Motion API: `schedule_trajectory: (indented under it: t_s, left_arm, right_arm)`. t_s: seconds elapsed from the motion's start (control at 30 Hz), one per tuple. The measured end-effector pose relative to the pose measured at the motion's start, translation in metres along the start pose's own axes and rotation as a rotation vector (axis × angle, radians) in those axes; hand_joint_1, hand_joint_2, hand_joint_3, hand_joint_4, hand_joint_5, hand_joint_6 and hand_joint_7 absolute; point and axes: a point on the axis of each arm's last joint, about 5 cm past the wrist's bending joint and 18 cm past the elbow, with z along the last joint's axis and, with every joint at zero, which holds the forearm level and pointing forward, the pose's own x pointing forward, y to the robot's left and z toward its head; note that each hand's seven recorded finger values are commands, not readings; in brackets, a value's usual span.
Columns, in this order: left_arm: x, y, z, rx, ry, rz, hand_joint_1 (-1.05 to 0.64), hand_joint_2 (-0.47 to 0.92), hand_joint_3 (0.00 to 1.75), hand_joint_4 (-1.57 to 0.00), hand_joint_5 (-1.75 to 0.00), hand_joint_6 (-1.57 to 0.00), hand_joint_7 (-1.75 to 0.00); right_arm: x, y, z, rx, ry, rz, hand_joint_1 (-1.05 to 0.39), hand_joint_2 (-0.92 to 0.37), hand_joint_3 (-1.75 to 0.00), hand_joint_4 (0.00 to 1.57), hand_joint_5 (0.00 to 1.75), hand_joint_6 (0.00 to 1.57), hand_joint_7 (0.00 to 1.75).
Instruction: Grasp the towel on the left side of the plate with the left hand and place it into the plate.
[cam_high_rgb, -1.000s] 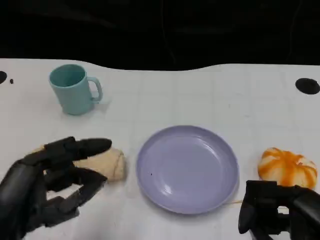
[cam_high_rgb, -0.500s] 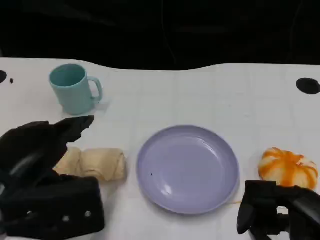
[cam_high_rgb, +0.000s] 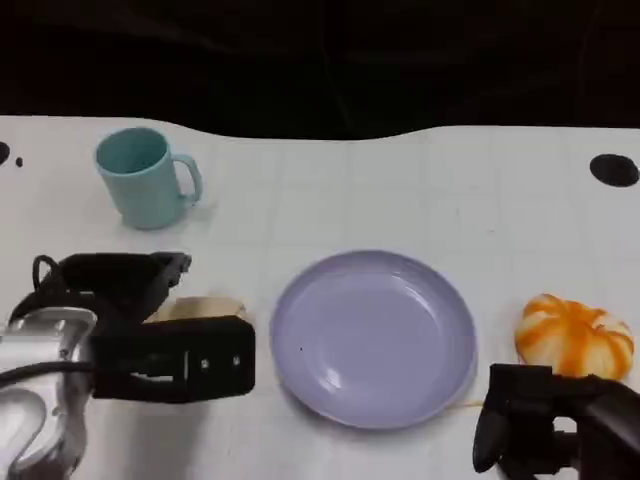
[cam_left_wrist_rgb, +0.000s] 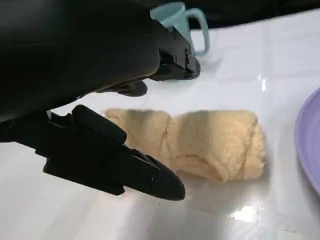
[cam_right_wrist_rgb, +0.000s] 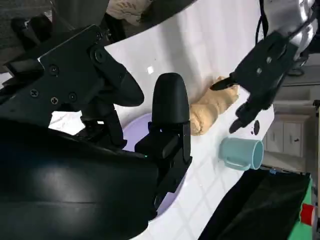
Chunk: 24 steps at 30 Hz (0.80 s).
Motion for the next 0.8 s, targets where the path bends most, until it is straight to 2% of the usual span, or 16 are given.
schedule_trajectory:
  t_s: [0.2, 0.3, 0.33, 0.4, 0.43, 0.47, 0.5, 0.53, 0.6, 0.67, 0.73, 0.8]
  left_arm:
    - [0.025, -0.018, -0.002, 0.001, 0.033, -0.043, -0.55, 0.92, 0.03, -0.39, -0.09, -0.32, -0.02]
    - [0.031, -0.026, -0.008, -0.006, 0.036, -0.046, -0.44, 0.92, 0.11, -0.62, -0.17, -0.52, -0.07]
    - [0.032, -0.028, -0.009, -0.009, 0.030, -0.035, -0.37, 0.92, 0.16, -0.77, -0.26, -0.69, -0.11]
    - [0.034, -0.033, -0.012, -0.016, 0.015, 0.004, -0.33, 0.92, 0.20, -0.92, -0.40, -0.91, -0.14]
    - [0.034, -0.036, -0.013, -0.022, 0.000, 0.041, -0.34, 0.92, 0.23, -0.87, -0.85, -1.02, -0.22]
    - [0.034, -0.040, -0.015, -0.031, -0.015, 0.078, -0.35, 0.92, 0.26, -0.76, -1.30, -0.96, -0.52]
    - [0.033, -0.044, -0.017, -0.037, -0.031, 0.121, -0.35, 0.92, 0.28, -0.72, -1.52, -0.88, -0.68]
    - [0.032, -0.048, -0.018, -0.043, -0.046, 0.160, -0.34, 0.92, 0.29, -0.71, -1.63, -0.84, -0.79]
    - [0.030, -0.055, -0.020, -0.056, -0.072, 0.215, -0.30, 0.92, 0.22, -0.76, -1.72, -0.76, -1.05]
    - [0.027, -0.058, -0.021, -0.078, -0.087, 0.266, -0.27, 0.92, 0.22, -0.81, -1.74, -0.61, -1.48]
    - [0.025, -0.059, -0.021, -0.104, -0.100, 0.313, -0.25, 0.91, 0.25, -0.84, -1.74, -0.58, -1.68]
    - [0.024, -0.053, -0.021, -0.140, -0.117, 0.381, -0.24, 0.75, 0.61, -0.88, -1.75, -0.58, -1.73]
  right_arm:
    - [-0.001, 0.0012, 0.001, -0.001, -0.003, 0.001, -0.10, -0.50, -1.23, 0.74, 1.73, 0.65, 1.49]
    - [-0.002, 0.0019, 0.002, -0.003, -0.005, 0.001, -0.10, -0.50, -1.24, 0.74, 1.73, 0.66, 1.49]
    - [-0.002, 0.0021, 0.002, -0.004, -0.005, 0.001, -0.10, -0.50, -1.24, 0.74, 1.73, 0.66, 1.49]
    - [-0.002, 0.0023, 0.003, -0.006, -0.010, 0.002, -0.10, -0.50, -1.24, 0.74, 1.72, 0.66, 1.49]
    - [-0.002, 0.0024, 0.003, -0.006, -0.010, 0.002, -0.10, -0.50, -1.24, 0.75, 1.72, 0.66, 1.49]
    - [-0.002, 0.0024, 0.003, -0.006, -0.010, 0.002, -0.10, -0.50, -1.25, 0.75, 1.73, 0.66, 1.49]
    - [-0.002, 0.0024, 0.003, -0.006, -0.010, 0.002, -0.10, -0.50, -1.25, 0.75, 1.73, 0.66, 1.49]
    - [-0.002, 0.0024, 0.003, -0.006, -0.011, 0.002, -0.11, -0.50, -1.25, 0.75, 1.72, 0.66, 1.49]
    - [-0.002, 0.0023, 0.003, -0.007, -0.011, 0.002, -0.11, -0.49, -1.25, 0.75, 1.72, 0.66, 1.48]
    - [-0.002, 0.0022, 0.003, -0.009, -0.011, 0.002, -0.11, -0.49, -1.25, 0.75, 1.71, 0.67, 1.48]
    - [-0.002, 0.0022, 0.003, -0.009, -0.011, 0.002, -0.10, -0.49, -1.25, 0.75, 1.72, 0.67, 1.48]
    - [-0.002, 0.0024, 0.003, -0.008, -0.012, 0.004, -0.10, -0.49, -1.25, 0.75, 1.72, 0.67, 1.48]
